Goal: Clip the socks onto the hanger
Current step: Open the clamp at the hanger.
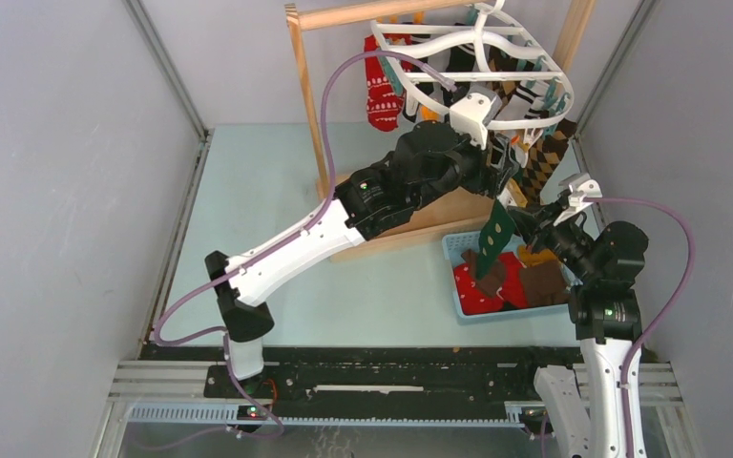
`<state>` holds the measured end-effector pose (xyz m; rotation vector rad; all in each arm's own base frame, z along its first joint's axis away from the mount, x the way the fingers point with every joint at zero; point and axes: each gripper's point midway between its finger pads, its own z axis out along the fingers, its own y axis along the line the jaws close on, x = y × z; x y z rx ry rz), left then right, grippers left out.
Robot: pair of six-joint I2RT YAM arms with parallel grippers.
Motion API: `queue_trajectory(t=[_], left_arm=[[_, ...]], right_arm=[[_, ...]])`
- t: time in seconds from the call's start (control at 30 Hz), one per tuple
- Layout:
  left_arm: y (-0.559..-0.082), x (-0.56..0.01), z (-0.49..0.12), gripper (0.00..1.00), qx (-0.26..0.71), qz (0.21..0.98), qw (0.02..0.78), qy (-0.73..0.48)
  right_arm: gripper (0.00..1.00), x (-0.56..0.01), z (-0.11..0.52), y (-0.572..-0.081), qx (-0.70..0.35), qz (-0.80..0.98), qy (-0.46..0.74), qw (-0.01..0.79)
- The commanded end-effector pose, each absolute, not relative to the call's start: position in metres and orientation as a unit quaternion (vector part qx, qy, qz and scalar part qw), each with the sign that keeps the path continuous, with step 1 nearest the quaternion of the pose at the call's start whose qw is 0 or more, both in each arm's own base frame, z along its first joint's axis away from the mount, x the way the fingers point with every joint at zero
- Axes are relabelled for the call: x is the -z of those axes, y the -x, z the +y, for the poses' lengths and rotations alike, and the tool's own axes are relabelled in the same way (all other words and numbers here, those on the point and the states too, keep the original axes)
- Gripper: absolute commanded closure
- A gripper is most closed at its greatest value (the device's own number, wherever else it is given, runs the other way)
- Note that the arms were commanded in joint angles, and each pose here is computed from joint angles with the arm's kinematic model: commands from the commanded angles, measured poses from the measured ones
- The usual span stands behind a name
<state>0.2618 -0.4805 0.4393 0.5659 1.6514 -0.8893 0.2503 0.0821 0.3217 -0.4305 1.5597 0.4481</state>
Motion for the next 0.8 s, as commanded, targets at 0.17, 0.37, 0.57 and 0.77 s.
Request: queue_trajectory(t=[0.17, 0.37, 0.57, 0.77], left_arm=[[-0.295, -0.471, -0.478, 0.33, 0.324, 0.652, 0.651, -0.214], [-0.304, -0.476, -0.478, 0.33, 0.317, 0.641, 0.671, -0.194], [-0.31, -0.474, -0.482, 0.35, 0.31, 0.638, 0.679, -0.188], [-0.307, -0.464, -0.482, 0.36, 0.321, 0.632, 0.68, -0.186]], right_arm=[[1.0, -0.344, 0.082, -0.247, -0.197, 0.668, 0.196, 0.69], [1.0, -0.344, 0.081, -0.248, -0.196, 0.669, 0.194, 0.69], [1.0, -0.346, 0.081, -0.249, -0.198, 0.667, 0.196, 0.691], [1.0, -0.345, 0.081, -0.249, -0.201, 0.667, 0.194, 0.69]])
